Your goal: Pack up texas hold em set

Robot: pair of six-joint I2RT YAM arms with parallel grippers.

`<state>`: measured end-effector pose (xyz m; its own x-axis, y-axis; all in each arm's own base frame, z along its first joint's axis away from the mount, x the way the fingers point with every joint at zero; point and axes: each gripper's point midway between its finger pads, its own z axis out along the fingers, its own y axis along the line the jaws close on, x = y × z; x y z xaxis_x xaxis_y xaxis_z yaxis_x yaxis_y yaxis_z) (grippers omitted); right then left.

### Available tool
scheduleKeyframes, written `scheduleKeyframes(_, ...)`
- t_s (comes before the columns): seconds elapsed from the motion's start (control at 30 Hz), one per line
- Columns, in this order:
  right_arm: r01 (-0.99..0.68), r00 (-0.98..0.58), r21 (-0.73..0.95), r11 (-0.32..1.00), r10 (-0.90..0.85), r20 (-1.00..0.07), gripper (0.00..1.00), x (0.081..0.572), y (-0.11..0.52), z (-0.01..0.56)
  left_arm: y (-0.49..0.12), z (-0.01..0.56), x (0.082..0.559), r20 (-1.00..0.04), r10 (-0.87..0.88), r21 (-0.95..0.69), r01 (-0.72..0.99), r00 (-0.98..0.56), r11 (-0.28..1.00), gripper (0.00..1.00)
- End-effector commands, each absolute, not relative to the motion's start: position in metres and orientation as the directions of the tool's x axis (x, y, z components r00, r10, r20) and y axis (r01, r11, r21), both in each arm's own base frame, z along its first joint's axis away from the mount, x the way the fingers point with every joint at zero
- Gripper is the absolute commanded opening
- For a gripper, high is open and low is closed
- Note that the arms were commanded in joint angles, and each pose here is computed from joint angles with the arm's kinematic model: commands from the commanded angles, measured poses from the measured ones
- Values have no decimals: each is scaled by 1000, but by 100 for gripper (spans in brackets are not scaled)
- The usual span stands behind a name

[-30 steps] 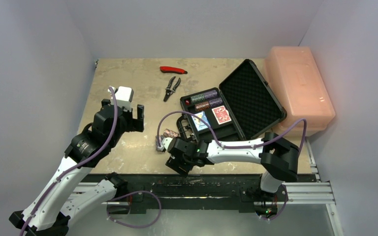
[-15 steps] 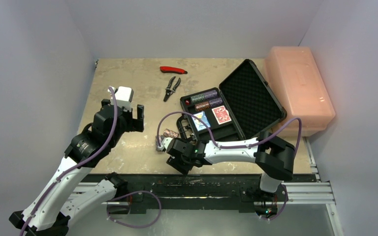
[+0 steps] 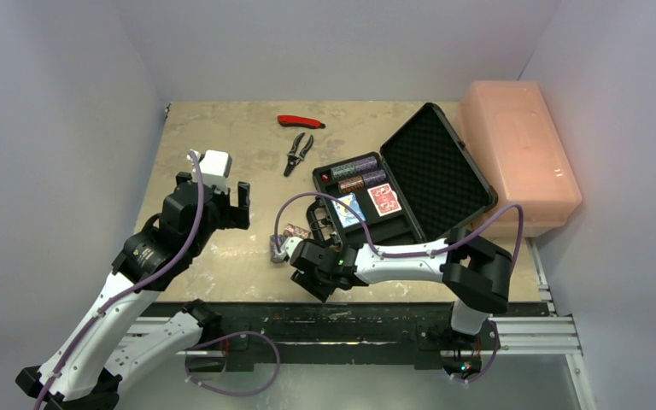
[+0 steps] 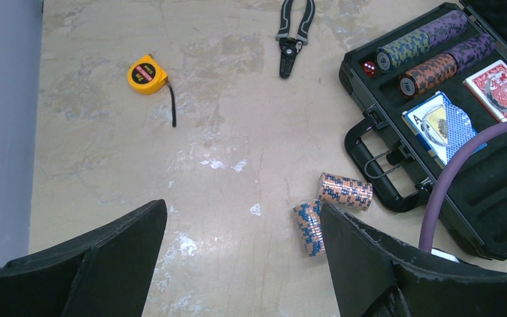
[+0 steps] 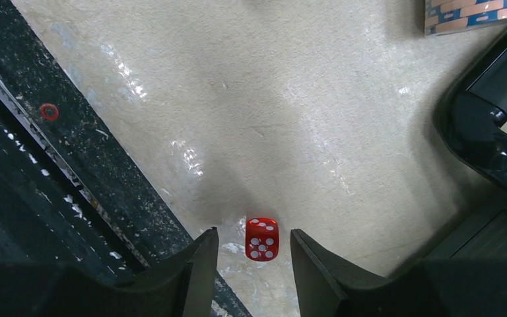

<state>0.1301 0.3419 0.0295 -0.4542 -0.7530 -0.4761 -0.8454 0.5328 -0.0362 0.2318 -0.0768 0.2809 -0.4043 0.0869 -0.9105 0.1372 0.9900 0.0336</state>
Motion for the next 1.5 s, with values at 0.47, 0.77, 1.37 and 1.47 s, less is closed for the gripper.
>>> scheduleKeyframes(0.47,-828,-474,-47,559,-743,-472,37,134,338,23,-73,287,234,-920,88,44,122,-383,992,86)
scheduleKeyframes(0.77,-831,-477,-34,556,-742,-470,11,132,339,25,-73,287,234,-920,86,42,121,-382,992,86)
scheduleKeyframes(1.37,-810,-489,-17,587,-691,-533,0,137,346,45,-73,284,236,-916,95,52,118,-391,992,86)
scheduleKeyframes(1.47,-803,-488,-10,595,-668,-561,0,139,350,54,-73,284,236,-916,95,54,115,-390,992,86)
